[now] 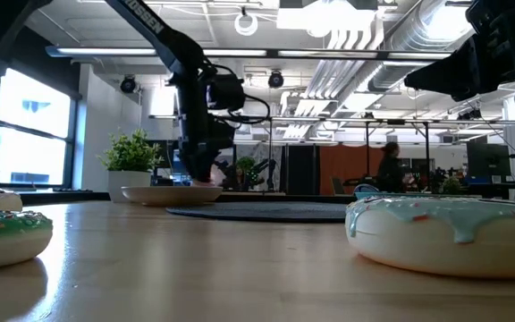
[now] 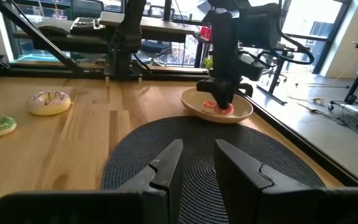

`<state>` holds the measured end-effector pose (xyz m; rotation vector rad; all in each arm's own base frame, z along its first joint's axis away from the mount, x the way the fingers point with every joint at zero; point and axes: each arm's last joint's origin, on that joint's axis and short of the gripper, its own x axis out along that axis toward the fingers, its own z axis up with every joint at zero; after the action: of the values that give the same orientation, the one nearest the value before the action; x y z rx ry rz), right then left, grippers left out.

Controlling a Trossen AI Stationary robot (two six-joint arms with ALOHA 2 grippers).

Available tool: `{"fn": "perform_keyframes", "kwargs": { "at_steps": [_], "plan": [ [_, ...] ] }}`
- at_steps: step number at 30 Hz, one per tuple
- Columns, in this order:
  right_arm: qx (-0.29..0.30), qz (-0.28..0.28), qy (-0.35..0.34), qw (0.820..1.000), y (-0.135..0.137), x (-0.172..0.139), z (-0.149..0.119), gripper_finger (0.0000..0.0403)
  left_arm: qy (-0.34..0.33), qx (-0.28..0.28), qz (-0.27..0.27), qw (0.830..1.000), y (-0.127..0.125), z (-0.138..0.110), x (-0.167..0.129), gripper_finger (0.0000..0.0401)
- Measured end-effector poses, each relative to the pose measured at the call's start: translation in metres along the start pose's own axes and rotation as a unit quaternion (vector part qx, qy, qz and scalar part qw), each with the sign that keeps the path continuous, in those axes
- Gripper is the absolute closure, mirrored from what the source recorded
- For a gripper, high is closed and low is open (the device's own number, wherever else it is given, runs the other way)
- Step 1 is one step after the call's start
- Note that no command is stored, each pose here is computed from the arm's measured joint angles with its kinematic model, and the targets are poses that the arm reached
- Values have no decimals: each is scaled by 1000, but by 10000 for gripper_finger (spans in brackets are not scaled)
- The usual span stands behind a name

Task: Pick & Place donuts
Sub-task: Put the small pink donut on the white plate

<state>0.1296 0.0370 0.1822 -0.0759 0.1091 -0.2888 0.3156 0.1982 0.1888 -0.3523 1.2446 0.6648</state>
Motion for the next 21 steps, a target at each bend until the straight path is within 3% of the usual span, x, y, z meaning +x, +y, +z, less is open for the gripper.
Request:
{"fn": "perform_keyframes", "kwargs": {
  "at_steps": [6, 13, 17, 21],
  "plan": [
    [26, -41, -13, 999, -7, 6, 3, 316, -20, 22, 29, 999, -8, 2, -4, 220],
    [-9, -74, -91, 993, -28, 34, 18, 316, -23, 34, 45, 998, -5, 1, -11, 204],
    [7, -64, -57, 996, -42, 67, 21, 316, -25, 35, 48, 998, -6, 1, -11, 204],
    [-26, -58, -2, 998, -50, 117, 23, 316, -34, 33, 48, 998, -5, 2, -16, 204]
  ]
}}
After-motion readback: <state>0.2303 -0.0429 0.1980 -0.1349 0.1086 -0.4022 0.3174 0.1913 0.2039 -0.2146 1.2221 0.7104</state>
